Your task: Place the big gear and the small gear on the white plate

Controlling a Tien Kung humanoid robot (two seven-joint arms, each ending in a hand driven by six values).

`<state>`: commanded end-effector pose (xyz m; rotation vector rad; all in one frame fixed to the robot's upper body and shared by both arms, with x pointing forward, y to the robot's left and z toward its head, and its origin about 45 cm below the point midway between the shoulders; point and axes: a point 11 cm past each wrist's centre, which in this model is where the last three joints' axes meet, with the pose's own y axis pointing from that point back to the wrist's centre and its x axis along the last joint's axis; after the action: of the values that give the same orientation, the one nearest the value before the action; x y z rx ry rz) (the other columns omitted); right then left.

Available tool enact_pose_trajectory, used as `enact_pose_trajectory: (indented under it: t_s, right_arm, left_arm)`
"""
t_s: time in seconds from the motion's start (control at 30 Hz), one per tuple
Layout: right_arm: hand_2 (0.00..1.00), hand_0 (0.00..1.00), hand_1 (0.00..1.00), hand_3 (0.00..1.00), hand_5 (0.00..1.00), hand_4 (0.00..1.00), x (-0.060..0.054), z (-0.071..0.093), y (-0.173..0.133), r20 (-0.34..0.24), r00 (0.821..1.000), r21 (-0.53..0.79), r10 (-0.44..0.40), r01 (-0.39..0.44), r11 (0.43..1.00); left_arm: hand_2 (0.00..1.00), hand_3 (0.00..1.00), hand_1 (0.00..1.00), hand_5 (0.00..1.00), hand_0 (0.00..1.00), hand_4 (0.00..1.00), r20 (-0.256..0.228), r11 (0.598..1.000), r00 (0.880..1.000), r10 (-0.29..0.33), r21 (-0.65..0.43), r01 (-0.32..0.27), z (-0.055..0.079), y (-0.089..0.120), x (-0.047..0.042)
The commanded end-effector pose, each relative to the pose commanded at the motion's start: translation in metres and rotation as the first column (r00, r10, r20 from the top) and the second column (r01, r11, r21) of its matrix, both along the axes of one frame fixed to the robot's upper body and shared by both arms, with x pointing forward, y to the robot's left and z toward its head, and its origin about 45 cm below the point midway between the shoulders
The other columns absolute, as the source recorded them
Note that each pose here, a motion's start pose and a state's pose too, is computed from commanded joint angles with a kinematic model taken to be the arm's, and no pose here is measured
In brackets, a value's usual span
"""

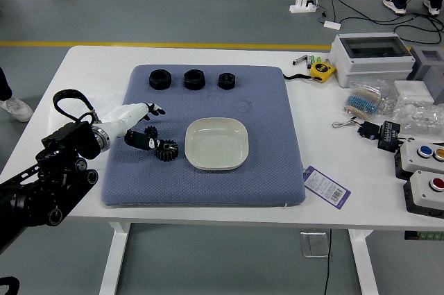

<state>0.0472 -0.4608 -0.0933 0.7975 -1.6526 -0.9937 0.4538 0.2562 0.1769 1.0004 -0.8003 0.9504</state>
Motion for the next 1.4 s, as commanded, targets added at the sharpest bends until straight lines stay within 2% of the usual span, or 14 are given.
enact_pose_trajectory:
  t_s: [0.17, 0.53, 0.57, 0.73, 0.77, 1.13, 1.17, 1.4]
  right_arm:
    - [0.737, 0.681, 0.656, 0.589, 0.713, 0.802, -0.001, 0.000, 0.000, -0.002, 1.000, 0.000, 0.001, -0.001, 1.000]
    - [0.737, 0.681, 0.656, 0.588, 0.713, 0.801, -0.002, 0.000, 0.000, -0.005, 1.000, 0.000, 0.001, -0.001, 1.000]
    - [0.737, 0.681, 0.656, 0.588, 0.713, 0.801, -0.002, 0.000, 0.000, -0.005, 1.000, 0.000, 0.001, -0.001, 1.000]
    - [0.737, 0.681, 0.656, 0.588, 0.713, 0.801, -0.001, 0.000, 0.000, 0.000, 1.000, 0.000, -0.004, 0.004, 1.000]
    - [0.737, 0.681, 0.656, 0.587, 0.714, 0.801, 0.000, 0.000, 0.000, 0.001, 1.000, 0.000, -0.004, 0.004, 1.000]
    - [0.737, 0.681, 0.656, 0.587, 0.714, 0.801, 0.003, 0.000, 0.000, 0.005, 1.000, 0.000, -0.002, 0.002, 1.000]
    - [0.737, 0.680, 0.657, 0.587, 0.715, 0.800, 0.003, 0.000, 0.000, 0.006, 1.000, 0.000, -0.002, 0.002, 1.000]
    - [0.736, 0.681, 0.657, 0.585, 0.715, 0.800, 0.004, 0.001, 0.000, 0.008, 1.000, 0.000, -0.002, 0.002, 1.000]
  left_arm:
    - [0.811, 0.821, 0.733, 0.140, 0.645, 0.848, 0.010, 1.000, 1.000, 0.002, -0.006, -0.002, 0.006, -0.001, 0.0035]
    - [0.800, 0.813, 0.728, 0.120, 0.643, 0.836, 0.023, 1.000, 1.000, -0.005, 0.017, 0.005, 0.017, 0.001, 0.0082]
    - [0.790, 0.798, 0.720, 0.091, 0.637, 0.793, 0.025, 1.000, 1.000, -0.005, 0.017, 0.005, 0.018, 0.001, 0.0085]
    - [0.790, 0.798, 0.720, 0.091, 0.637, 0.793, 0.035, 0.999, 0.999, -0.014, 0.033, 0.012, 0.023, 0.002, 0.0111]
    - [0.777, 0.765, 0.715, 0.039, 0.621, 0.765, 0.033, 0.999, 0.999, -0.021, 0.042, 0.020, 0.024, 0.002, 0.0113]
    - [0.775, 0.782, 0.715, 0.002, 0.620, 0.772, 0.013, 0.992, 0.997, -0.079, 0.103, 0.077, 0.025, -0.004, 0.0107]
    - [0.773, 0.791, 0.712, 0.002, 0.606, 0.739, 0.014, 0.991, 0.997, -0.082, 0.109, 0.080, 0.026, -0.004, 0.0109]
    - [0.769, 0.786, 0.707, 0.002, 0.594, 0.720, 0.005, 0.979, 0.993, -0.115, 0.168, 0.113, 0.022, -0.005, 0.0111]
